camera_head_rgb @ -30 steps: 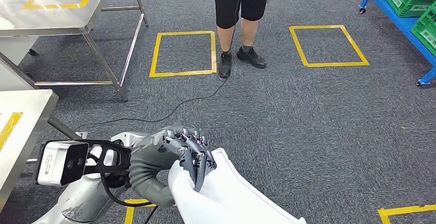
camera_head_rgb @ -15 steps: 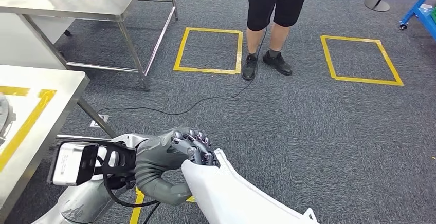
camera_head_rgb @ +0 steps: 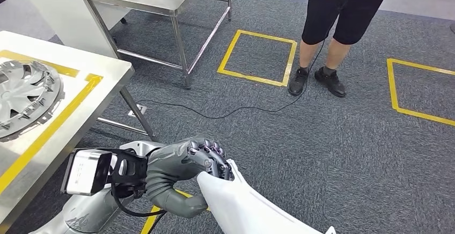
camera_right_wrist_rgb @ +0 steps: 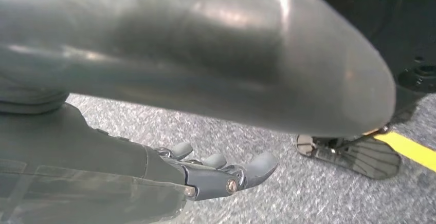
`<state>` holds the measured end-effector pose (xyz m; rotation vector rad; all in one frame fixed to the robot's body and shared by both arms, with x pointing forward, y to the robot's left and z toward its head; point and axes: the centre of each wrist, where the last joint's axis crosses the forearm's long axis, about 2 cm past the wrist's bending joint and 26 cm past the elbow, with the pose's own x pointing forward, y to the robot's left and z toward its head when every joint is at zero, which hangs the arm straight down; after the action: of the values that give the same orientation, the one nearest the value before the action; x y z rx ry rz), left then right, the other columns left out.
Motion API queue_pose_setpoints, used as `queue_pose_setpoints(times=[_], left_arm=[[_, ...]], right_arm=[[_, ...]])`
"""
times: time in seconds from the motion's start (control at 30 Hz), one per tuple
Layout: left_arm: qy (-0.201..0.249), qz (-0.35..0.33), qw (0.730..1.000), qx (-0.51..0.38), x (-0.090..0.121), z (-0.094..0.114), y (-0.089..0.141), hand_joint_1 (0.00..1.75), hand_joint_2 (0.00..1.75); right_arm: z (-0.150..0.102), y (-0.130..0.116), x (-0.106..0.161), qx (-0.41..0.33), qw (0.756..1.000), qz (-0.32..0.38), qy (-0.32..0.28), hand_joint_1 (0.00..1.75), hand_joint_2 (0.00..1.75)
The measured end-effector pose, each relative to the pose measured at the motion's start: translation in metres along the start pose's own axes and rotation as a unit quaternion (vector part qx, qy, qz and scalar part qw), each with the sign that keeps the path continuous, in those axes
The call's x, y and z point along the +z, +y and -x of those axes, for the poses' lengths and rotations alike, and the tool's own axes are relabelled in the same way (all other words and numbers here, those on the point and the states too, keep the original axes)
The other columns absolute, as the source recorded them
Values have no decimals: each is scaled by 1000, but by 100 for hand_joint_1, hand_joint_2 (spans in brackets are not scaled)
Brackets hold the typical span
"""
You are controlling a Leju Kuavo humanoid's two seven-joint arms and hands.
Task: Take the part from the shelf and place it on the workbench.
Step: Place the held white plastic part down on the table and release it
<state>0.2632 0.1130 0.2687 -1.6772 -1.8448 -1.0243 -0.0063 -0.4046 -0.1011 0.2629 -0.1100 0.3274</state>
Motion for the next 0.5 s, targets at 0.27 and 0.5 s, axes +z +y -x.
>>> queue_pose_setpoints(times=[0.27,0.5], left_arm=[[4,1,1000,1,1,0,-2,175,175],[4,3,1000,-2,0,-2,-2,175,175]], right_arm=[[3,3,-1,-2,1000,-1,6,0,0],[-1,6,-3,-3,1000,-5,4,0,0]])
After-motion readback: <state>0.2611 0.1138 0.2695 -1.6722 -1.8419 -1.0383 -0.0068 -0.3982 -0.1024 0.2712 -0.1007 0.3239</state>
